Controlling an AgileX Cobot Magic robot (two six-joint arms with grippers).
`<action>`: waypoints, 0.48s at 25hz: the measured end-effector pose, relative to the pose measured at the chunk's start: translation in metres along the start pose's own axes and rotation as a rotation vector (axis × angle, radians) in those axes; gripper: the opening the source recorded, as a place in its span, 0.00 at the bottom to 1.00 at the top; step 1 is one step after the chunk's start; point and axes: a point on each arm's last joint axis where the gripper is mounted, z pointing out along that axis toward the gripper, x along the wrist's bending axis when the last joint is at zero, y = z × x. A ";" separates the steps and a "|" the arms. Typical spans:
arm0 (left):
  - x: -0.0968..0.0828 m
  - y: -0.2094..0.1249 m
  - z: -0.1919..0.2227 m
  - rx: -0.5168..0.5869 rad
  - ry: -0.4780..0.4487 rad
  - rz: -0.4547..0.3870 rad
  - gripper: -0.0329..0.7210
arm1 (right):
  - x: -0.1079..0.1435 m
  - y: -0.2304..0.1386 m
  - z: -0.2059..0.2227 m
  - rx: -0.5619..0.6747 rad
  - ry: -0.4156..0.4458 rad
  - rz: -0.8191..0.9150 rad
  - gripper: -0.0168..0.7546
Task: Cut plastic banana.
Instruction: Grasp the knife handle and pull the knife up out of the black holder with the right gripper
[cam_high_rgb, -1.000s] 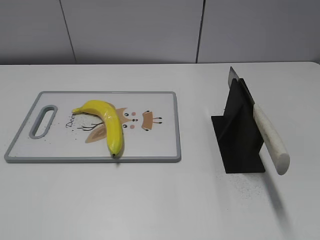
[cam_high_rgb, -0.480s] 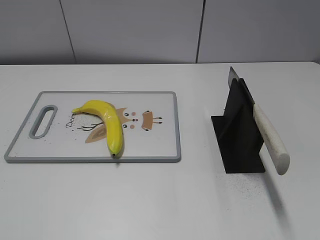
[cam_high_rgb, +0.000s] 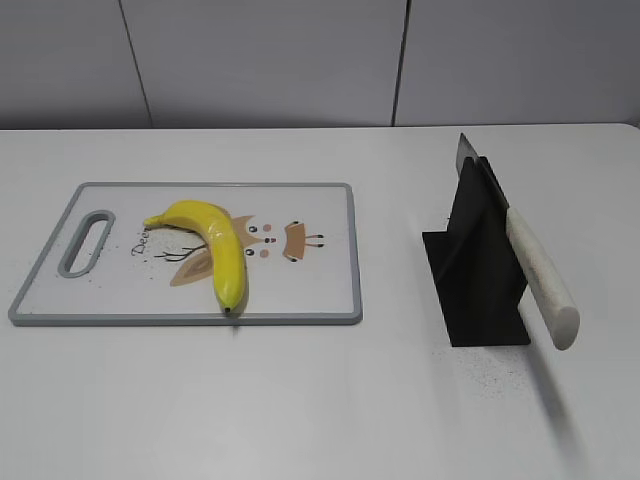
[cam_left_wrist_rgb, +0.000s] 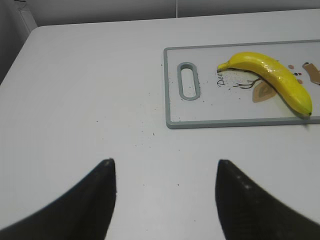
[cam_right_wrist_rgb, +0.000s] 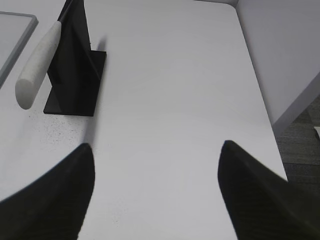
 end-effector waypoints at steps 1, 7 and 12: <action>0.000 0.000 0.000 0.000 0.000 -0.001 0.83 | 0.000 0.000 0.000 0.000 0.000 0.000 0.77; 0.000 0.000 0.000 0.000 0.000 -0.001 0.83 | 0.000 0.000 0.000 0.000 0.000 0.001 0.77; 0.000 0.000 0.000 0.000 0.000 -0.001 0.83 | 0.000 0.000 0.000 0.000 0.000 0.000 0.77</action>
